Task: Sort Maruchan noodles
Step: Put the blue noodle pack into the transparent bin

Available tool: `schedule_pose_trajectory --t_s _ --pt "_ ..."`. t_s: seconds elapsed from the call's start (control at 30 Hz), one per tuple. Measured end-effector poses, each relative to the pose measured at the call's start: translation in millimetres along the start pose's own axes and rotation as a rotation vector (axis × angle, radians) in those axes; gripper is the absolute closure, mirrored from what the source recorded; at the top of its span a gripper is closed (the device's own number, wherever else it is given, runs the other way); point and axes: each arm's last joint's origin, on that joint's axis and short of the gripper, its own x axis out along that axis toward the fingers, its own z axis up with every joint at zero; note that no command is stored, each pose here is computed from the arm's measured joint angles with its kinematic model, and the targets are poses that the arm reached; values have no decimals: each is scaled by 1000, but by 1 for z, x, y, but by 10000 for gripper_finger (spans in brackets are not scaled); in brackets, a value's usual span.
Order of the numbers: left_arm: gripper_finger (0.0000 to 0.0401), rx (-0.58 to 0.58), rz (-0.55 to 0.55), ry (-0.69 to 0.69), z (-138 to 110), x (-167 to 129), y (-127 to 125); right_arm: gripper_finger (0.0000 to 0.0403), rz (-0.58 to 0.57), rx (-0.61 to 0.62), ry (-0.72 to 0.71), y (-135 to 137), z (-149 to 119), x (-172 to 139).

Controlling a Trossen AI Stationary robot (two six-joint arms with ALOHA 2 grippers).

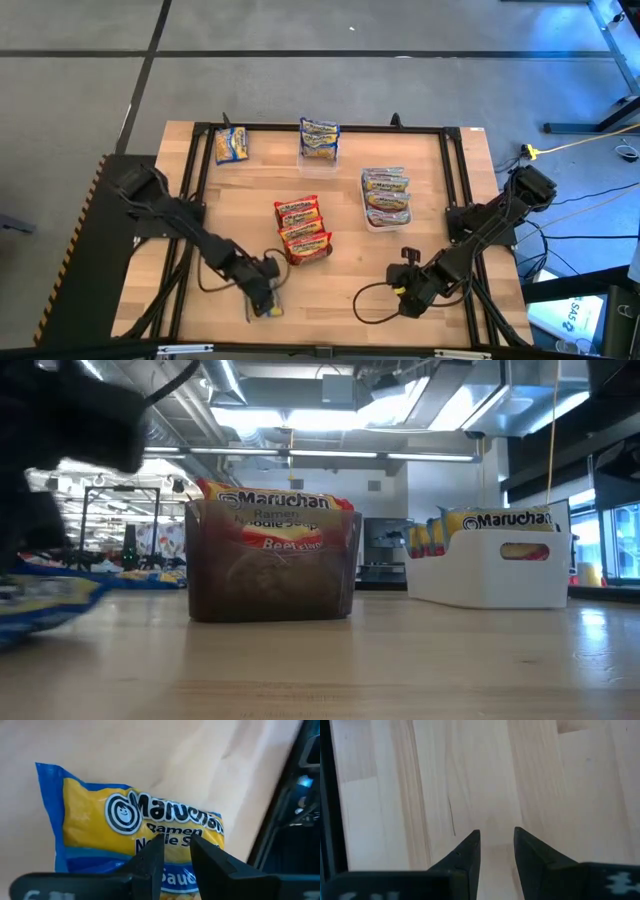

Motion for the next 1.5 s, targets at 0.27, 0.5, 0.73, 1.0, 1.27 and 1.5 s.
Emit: schedule_pose_trajectory --t_s 0.27,0.5,0.73,1.0,1.27,1.5 --pt "312 148 21 -132 30 45 -48 311 -14 2 -36 0 2 0" --pt "312 251 -4 -353 67 67 -83 311 -2 -7 -121 4 7 0" --pt "312 336 -20 -562 115 68 -104 310 6 -25 -238 9 14 -2" --pt "312 464 111 -388 109 22 -123 230 64 -38 -299 20 16 3" --pt "312 356 204 -175 50 -3 -111 142 159 -158 -471 44 29 40" --pt "312 241 93 -76 -6 25 -95 150 174 -148 -488 44 34 61"
